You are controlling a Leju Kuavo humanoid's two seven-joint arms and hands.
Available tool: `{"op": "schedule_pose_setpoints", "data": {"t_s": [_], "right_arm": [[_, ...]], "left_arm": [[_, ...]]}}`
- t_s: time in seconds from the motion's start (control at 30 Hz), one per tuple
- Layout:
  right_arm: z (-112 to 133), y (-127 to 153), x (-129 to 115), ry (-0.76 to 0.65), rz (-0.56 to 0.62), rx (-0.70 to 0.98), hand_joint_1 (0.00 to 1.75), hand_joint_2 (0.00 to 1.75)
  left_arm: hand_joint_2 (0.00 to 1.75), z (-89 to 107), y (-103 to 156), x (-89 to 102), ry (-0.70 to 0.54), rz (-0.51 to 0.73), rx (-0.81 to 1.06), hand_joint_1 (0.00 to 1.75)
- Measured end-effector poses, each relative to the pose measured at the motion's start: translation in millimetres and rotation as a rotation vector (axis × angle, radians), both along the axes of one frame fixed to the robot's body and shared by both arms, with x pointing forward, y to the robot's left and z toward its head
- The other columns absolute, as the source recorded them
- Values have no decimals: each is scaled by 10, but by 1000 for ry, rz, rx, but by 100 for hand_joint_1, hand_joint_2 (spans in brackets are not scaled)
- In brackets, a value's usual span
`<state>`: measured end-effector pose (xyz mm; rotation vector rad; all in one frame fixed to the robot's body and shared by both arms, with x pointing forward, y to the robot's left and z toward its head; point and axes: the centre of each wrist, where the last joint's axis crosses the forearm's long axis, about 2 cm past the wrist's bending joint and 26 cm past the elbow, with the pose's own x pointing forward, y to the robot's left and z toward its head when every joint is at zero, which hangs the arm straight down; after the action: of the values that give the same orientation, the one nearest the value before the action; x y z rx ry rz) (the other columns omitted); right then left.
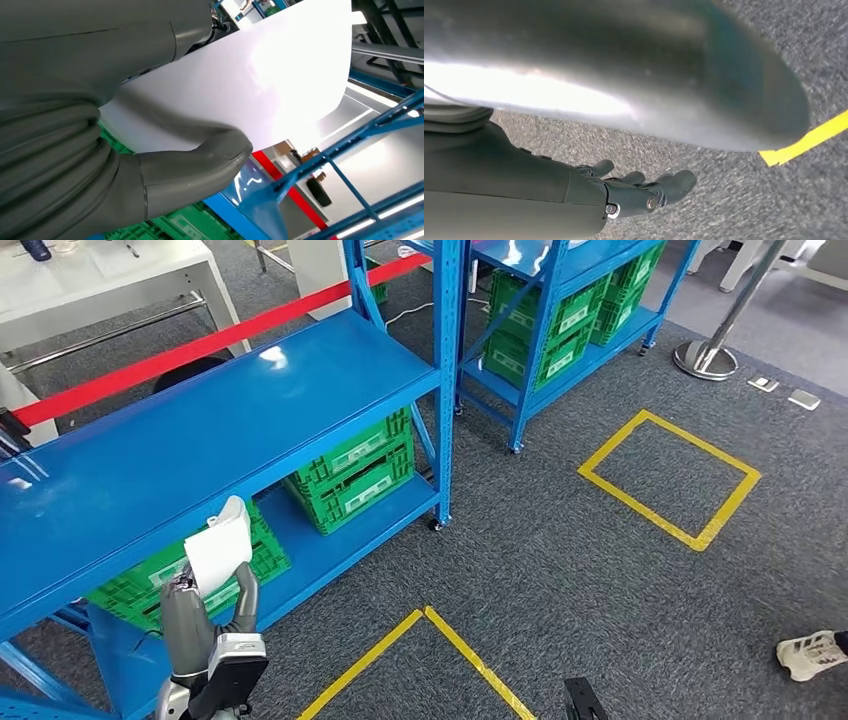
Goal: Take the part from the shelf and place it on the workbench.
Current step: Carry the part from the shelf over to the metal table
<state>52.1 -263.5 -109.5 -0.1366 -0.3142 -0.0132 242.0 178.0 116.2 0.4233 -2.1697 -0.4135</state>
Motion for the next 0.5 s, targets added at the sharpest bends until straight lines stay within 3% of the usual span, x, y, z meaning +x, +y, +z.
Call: {"op": "schedule_pose_setpoints", "data": {"t_s": [0.5], "right_arm": [[2,11,8,-8,10,3,0,0]], "left_arm": [[175,-23,-8,30,26,-65,-48,175]]}}
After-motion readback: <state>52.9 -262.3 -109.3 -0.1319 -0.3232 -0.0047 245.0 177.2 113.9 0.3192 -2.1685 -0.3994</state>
